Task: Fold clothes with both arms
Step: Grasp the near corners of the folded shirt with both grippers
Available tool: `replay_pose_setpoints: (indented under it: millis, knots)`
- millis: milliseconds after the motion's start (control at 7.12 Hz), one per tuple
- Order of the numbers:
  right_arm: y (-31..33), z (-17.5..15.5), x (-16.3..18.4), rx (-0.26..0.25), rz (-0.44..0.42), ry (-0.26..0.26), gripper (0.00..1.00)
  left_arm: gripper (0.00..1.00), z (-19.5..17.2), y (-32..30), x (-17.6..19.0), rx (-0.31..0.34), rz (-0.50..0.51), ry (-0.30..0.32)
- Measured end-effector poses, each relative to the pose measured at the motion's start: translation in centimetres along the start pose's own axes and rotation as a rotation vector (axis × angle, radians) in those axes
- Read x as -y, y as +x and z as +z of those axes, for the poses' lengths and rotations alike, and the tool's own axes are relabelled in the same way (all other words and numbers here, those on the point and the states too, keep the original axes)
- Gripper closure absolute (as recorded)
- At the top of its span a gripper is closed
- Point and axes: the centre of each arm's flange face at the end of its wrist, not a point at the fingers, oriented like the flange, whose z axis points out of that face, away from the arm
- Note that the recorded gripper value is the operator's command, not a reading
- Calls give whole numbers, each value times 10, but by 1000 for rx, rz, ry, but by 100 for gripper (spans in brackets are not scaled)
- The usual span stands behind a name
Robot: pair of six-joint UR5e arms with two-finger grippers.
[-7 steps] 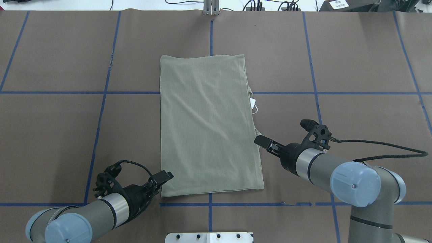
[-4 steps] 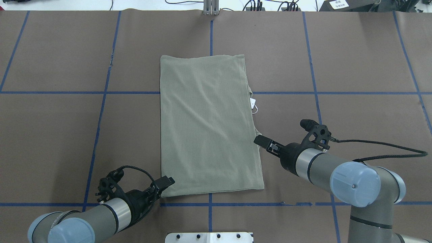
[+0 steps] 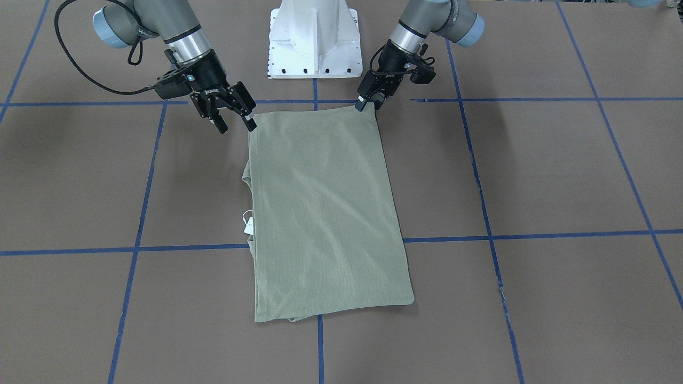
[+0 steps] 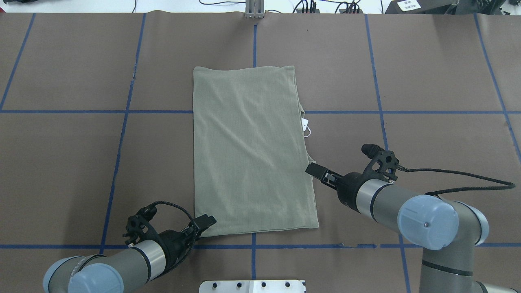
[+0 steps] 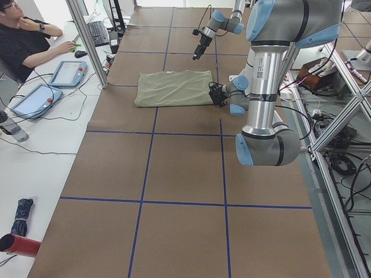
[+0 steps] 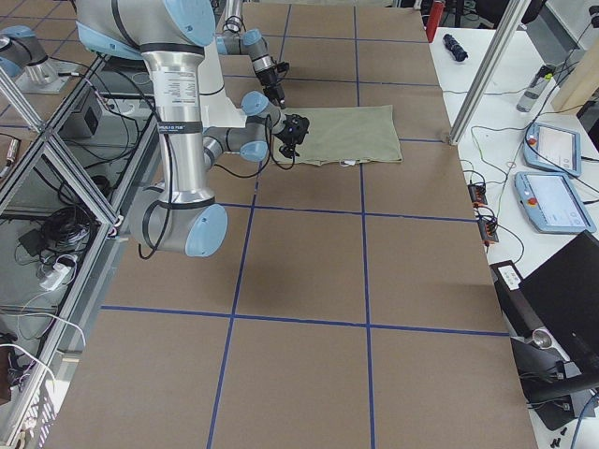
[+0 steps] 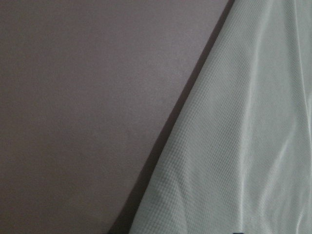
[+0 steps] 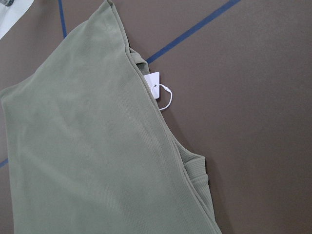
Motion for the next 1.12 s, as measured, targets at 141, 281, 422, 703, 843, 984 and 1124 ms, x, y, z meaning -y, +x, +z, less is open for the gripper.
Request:
replay_pose_setpoints:
  millis: [141,281,422,703,843,984,1124]
  knots:
    - [0,0,0,0,0,-1,0,100,0,2,-1,-4,-10,0]
    - [-1,1,-1,0,2,-2,0,100,0,2,-1,-6,-14,1]
    - [0,3,-4,-3,14,-2,0,100,0,3,0,-8,-13,2]
    - [-9,13,-26,-33,68,13,0,100,-2,6,2,-14,-10,5]
    - [-28,22,-50,-90,113,21,0,100,-3,7,2,-17,-10,4]
    - [-42,30,-77,-152,146,25,1,100,-3,8,2,-18,-11,4]
    - [-44,37,-99,-197,165,25,1,100,-4,8,2,-19,-11,4]
